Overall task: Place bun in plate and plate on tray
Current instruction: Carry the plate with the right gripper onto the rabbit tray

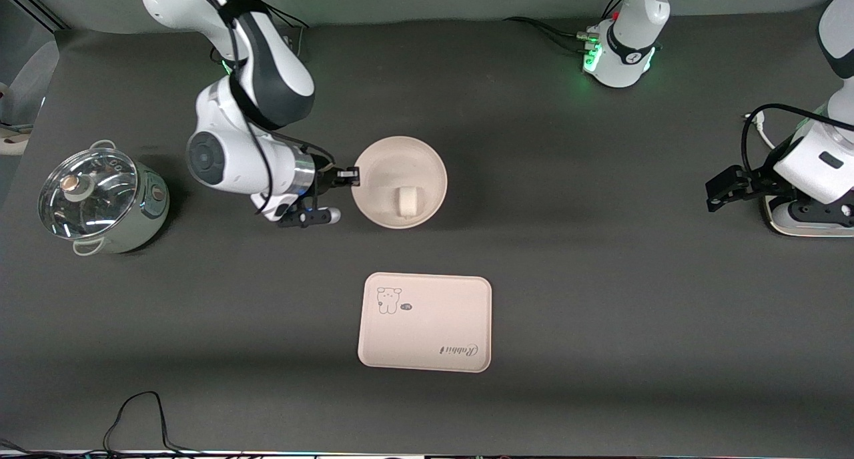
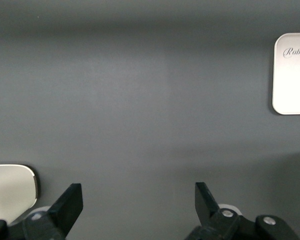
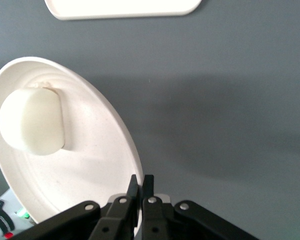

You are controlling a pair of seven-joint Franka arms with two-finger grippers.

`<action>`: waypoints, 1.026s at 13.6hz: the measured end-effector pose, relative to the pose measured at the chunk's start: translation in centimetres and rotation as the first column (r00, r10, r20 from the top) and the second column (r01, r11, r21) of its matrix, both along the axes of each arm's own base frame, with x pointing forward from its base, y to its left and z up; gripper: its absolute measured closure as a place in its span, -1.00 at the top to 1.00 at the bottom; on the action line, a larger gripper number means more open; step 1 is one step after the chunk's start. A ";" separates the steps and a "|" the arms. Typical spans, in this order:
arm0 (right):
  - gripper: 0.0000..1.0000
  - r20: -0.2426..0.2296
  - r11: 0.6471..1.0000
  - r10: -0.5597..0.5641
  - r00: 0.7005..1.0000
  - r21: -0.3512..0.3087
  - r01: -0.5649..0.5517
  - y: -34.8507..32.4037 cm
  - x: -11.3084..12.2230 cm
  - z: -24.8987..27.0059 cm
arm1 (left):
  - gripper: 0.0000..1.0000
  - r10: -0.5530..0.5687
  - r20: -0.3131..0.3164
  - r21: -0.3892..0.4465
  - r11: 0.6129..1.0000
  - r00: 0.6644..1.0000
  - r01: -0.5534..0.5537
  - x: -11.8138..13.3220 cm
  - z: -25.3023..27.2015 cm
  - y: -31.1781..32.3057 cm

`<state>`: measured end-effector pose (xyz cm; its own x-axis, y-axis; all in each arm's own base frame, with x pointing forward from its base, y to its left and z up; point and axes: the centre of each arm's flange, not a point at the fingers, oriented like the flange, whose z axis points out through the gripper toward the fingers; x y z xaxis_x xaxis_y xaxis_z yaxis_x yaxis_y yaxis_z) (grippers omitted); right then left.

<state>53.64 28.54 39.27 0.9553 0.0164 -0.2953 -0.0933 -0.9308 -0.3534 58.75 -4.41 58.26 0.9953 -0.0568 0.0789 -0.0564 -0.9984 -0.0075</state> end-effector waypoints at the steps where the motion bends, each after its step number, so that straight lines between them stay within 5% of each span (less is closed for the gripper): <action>1: -0.91 0.005 1.000 -0.011 1.000 0.000 0.011 -0.8 1.6 0.9 | 1.00 0.000 0.003 0.000 1.000 1.000 0.000 0.0 0.0 0.0; 7: -0.91 0.072 0.996 -0.090 0.993 0.007 0.090 -1.8 11.4 3.4 | 1.00 -0.003 0.009 -0.001 1.000 1.000 0.003 0.1 0.1 -0.2; 11: -0.91 0.139 0.988 -0.151 0.979 -0.004 0.153 -1.9 16.4 -2.5 | 1.00 -0.002 0.009 -0.001 1.000 1.000 0.002 0.1 0.1 -0.1; 14: -0.91 0.195 0.978 -0.208 0.959 0.014 0.209 -0.6 18.1 -8.7 | 1.00 -0.002 0.009 -0.001 1.000 1.000 0.002 0.1 0.0 -0.1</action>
